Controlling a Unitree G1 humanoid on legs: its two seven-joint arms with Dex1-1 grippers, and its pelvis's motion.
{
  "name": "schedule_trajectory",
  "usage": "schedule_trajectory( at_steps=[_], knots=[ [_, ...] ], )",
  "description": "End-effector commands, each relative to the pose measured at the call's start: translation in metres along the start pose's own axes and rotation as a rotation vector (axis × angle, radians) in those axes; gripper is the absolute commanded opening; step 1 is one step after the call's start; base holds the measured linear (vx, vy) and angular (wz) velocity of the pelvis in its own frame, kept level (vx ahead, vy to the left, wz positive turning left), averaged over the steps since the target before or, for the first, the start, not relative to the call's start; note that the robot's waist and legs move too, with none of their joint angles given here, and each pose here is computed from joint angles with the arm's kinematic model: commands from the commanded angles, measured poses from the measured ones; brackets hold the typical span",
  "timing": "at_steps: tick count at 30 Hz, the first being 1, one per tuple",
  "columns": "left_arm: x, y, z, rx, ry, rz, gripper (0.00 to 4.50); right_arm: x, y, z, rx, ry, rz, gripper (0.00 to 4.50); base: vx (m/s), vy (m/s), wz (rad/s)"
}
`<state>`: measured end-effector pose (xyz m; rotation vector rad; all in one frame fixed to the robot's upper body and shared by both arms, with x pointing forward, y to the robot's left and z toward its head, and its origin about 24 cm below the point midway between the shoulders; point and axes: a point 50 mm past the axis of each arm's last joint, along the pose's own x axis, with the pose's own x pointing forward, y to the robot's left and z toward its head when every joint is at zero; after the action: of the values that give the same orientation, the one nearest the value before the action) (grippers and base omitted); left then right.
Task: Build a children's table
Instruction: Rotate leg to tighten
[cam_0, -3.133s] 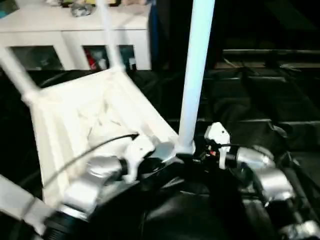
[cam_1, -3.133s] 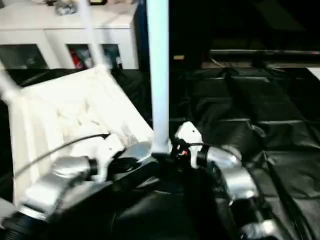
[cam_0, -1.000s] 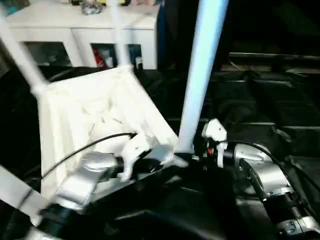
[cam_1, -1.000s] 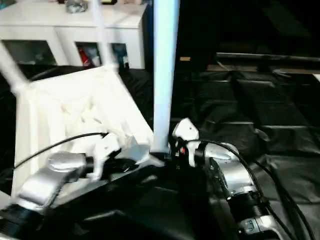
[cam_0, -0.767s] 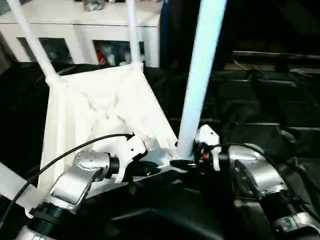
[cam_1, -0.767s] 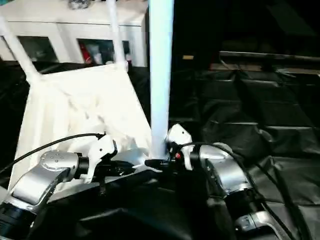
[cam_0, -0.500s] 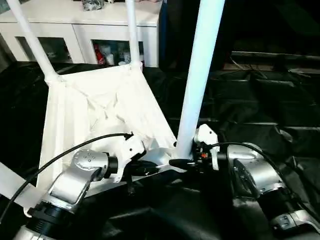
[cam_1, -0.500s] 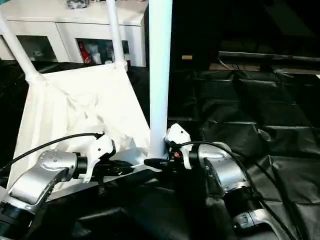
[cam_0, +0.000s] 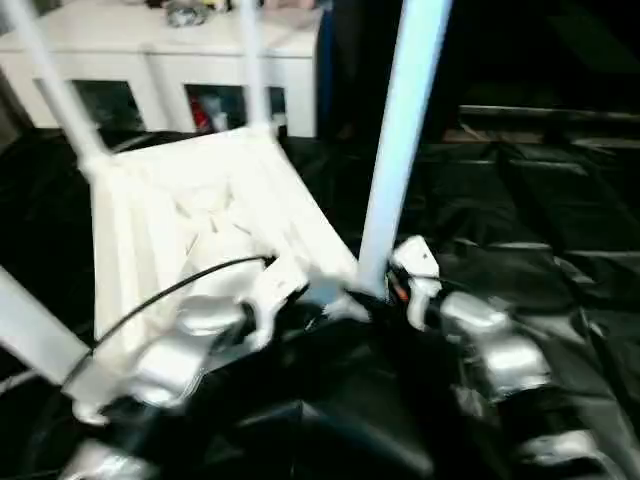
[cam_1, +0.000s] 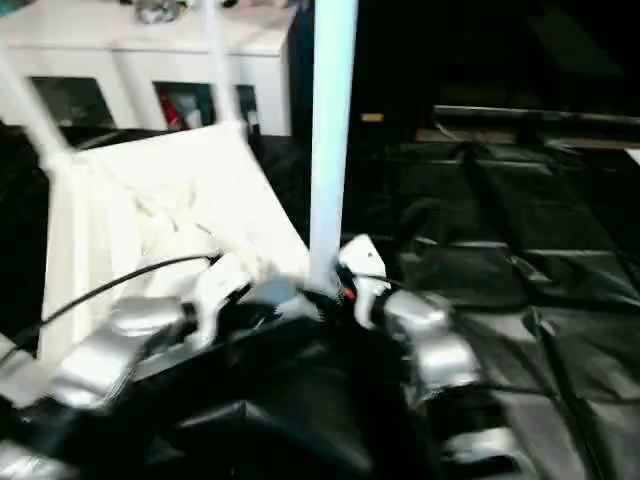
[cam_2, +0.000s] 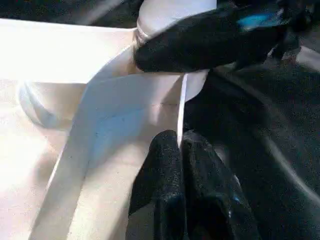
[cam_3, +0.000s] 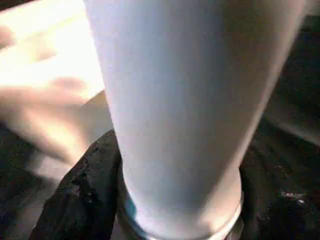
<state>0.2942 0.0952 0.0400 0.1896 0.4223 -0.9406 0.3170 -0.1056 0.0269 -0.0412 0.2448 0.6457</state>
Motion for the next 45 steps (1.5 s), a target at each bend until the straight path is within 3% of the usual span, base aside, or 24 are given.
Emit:
schedule_trajectory(
  at_steps=[1,3,4,6,8,9,11,18,22,27,38,45],
  knots=[
    [0.012,-0.001,0.004,-0.026,-0.001,0.076,0.0,0.012,0.036,-0.023,0.064,0.093,0.091,2.7,0.0,0.0,0.0],
    [0.024,-0.01,0.01,-0.045,-0.029,0.082,0.0,0.021,0.062,-0.017,0.021,0.067,0.187,2.7,0.0,0.0,0.0],
    [0.027,-0.012,0.012,-0.047,-0.037,0.082,0.0,0.023,0.068,-0.015,0.01,0.057,0.212,3.05,0.0,0.0,0.0],
    [0.034,-0.019,0.018,-0.054,-0.063,0.052,0.0,0.025,0.074,-0.01,0.029,0.031,0.254,3.4,0.0,0.0,0.0],
    [0.035,-0.02,0.019,-0.054,-0.069,0.045,0.0,0.025,0.073,-0.009,0.049,0.023,0.259,3.45,0.0,0.0,0.0],
    [0.035,-0.02,0.02,-0.049,-0.076,0.034,0.0,0.024,0.073,-0.008,0.069,0.018,0.275,3.77,0.0,0.0,0.0],
    [0.03,-0.019,0.018,-0.043,-0.074,0.01,0.0,0.019,0.066,-0.006,0.043,0.017,0.32,3.89,0.0,0.0,0.0],
    [0.004,-0.004,0.005,-0.013,-0.039,-0.06,0.0,-0.011,0.037,0.001,-0.042,0.032,0.542,3.94,0.0,0.0,0.0],
    [-0.014,-0.008,-0.004,0.019,0.024,-0.237,0.0,-0.026,0.023,0.004,-0.081,0.071,0.651,3.94,0.014,-0.003,0.0],
    [-0.027,-0.007,-0.007,0.032,0.051,-0.321,0.0,-0.034,0.01,0.003,-0.1,0.115,0.69,3.94,0.0,0.0,0.0],
    [-0.038,-0.001,-0.007,0.046,0.073,-0.383,0.0,-0.039,0.009,0.002,-0.1,0.13,0.743,2.95,0.0,0.0,0.0],
    [-0.035,0.003,-0.008,0.046,0.076,-0.333,0.0,-0.038,0.012,-0.002,-0.089,0.138,0.751,2.75,0.0,0.0,0.0]
  ],
)
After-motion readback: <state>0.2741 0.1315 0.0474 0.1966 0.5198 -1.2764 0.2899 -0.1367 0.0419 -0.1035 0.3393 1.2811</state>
